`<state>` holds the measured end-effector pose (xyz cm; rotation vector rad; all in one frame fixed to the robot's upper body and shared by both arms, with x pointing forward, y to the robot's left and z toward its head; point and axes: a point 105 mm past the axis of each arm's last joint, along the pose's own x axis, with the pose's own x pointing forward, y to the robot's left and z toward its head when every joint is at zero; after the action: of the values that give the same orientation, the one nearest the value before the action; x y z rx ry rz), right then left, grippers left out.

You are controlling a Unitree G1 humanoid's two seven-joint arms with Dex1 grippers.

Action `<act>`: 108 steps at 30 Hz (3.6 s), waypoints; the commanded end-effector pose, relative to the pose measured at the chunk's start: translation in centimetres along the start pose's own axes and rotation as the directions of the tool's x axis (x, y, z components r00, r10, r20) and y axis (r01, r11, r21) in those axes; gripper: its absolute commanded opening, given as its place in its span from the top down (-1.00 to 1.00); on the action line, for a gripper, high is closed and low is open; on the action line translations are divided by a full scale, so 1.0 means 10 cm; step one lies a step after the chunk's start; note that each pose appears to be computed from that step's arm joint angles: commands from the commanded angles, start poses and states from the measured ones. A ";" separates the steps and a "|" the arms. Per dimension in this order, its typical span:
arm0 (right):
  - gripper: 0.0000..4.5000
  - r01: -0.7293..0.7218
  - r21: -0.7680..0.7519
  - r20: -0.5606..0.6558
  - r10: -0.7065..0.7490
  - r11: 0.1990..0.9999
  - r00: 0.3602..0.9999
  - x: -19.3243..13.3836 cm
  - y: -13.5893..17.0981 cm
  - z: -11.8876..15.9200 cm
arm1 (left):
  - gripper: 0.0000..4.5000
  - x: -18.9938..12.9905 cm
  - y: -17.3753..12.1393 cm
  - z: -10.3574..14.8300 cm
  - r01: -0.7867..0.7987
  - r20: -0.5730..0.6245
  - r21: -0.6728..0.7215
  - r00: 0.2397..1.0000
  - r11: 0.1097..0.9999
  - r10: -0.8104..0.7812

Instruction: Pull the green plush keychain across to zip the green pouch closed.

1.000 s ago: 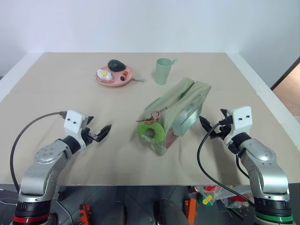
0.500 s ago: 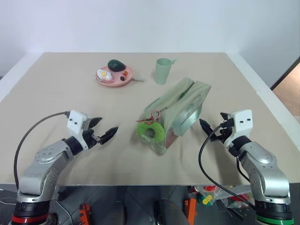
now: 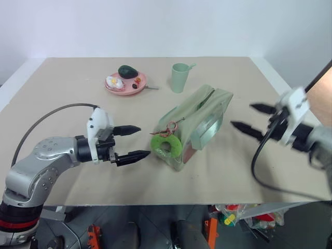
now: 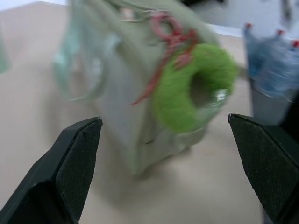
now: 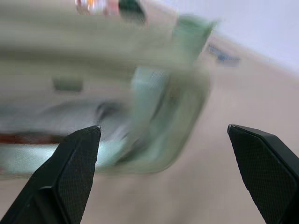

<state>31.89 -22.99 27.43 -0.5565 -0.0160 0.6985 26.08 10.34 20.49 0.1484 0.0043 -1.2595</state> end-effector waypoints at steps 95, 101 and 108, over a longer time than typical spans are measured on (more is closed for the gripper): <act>-0.14 -0.134 0.106 0.004 0.135 0.985 0.991 0.07 0.51 -0.09 | -1.00 -0.13 -0.02 0.12 -0.010 0.029 0.004 1.000 1.000 0.010; -0.14 -0.077 0.068 0.014 0.076 0.995 0.997 0.09 0.29 -0.15 | -1.00 -0.11 -0.01 0.11 -0.011 0.030 0.012 0.999 1.000 0.010; -0.14 -0.098 0.056 0.037 0.096 0.994 0.995 0.16 0.26 -0.17 | -1.00 -0.12 -0.02 0.10 -0.016 0.024 0.017 1.000 1.000 0.015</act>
<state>32.11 -21.68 23.13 -0.4714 0.0499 0.7817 25.65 11.25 20.67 0.1239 0.0206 -1.2477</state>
